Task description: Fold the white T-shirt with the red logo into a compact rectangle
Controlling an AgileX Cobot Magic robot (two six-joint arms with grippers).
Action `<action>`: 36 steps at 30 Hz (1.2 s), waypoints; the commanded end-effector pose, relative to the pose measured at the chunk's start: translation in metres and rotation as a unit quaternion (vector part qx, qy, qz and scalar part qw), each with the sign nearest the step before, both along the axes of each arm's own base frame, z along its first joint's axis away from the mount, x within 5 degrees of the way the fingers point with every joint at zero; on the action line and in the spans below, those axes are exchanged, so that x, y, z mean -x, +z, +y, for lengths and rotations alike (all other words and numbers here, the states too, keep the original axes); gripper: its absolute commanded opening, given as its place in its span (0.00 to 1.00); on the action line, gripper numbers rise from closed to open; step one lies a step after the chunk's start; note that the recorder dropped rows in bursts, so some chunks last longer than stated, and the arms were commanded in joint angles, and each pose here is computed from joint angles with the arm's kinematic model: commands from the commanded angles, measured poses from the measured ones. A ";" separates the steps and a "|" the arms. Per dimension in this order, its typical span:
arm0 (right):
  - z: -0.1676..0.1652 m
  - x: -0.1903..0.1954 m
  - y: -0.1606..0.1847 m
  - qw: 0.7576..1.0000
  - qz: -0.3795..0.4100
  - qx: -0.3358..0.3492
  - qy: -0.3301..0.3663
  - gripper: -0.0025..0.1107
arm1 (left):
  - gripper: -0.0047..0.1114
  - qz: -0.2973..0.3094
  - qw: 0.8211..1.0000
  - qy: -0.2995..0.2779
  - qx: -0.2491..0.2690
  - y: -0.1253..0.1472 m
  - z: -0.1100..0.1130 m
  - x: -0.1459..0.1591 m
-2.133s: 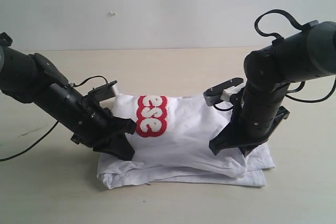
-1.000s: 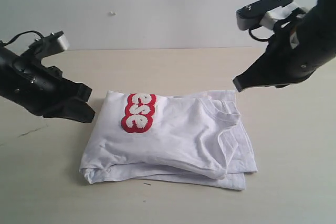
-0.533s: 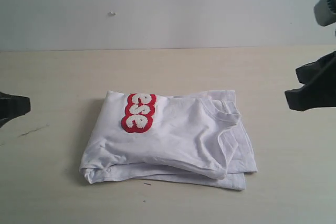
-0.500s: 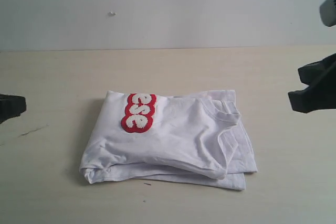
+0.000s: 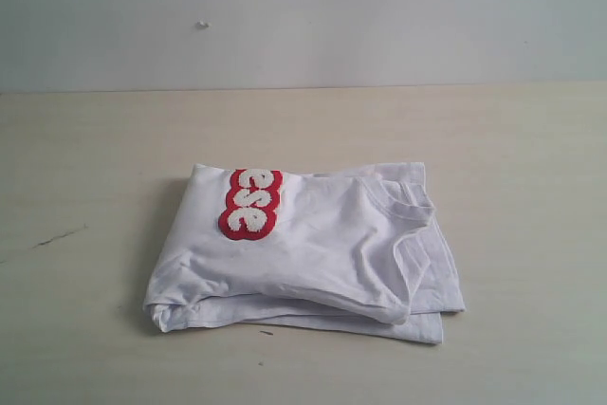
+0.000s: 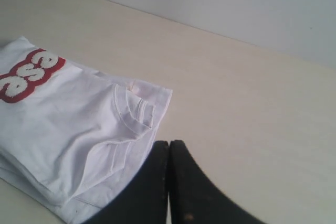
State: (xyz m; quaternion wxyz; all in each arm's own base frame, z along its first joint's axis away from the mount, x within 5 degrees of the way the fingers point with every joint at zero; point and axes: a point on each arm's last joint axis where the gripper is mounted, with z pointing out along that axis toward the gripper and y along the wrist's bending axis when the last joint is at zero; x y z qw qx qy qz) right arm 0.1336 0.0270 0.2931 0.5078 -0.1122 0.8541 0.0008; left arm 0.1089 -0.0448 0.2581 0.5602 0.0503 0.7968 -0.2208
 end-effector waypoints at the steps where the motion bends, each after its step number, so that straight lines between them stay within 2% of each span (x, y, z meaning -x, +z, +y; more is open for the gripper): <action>1: -0.004 0.010 0.003 1.000 -0.006 -0.004 -0.008 0.02 | 0.04 -0.042 0.999 0.003 0.014 0.003 0.005 0.016; 9: -0.006 0.016 0.005 1.000 -0.010 -0.015 -0.010 0.02 | 0.04 -0.085 0.996 -0.003 0.026 0.009 0.007 0.031; 29: -0.006 0.016 0.005 1.000 -0.010 -0.015 -0.010 0.02 | 0.04 -0.086 0.996 -0.003 0.025 0.009 0.007 0.031; 34: -0.006 0.016 0.005 1.000 -0.010 -0.015 -0.010 0.02 | 0.04 -0.103 0.990 0.053 0.077 0.015 0.016 0.029; 36: -0.006 0.016 0.005 1.000 -0.010 -0.015 -0.010 0.02 | 0.04 -0.135 0.988 0.061 0.053 0.019 0.019 0.034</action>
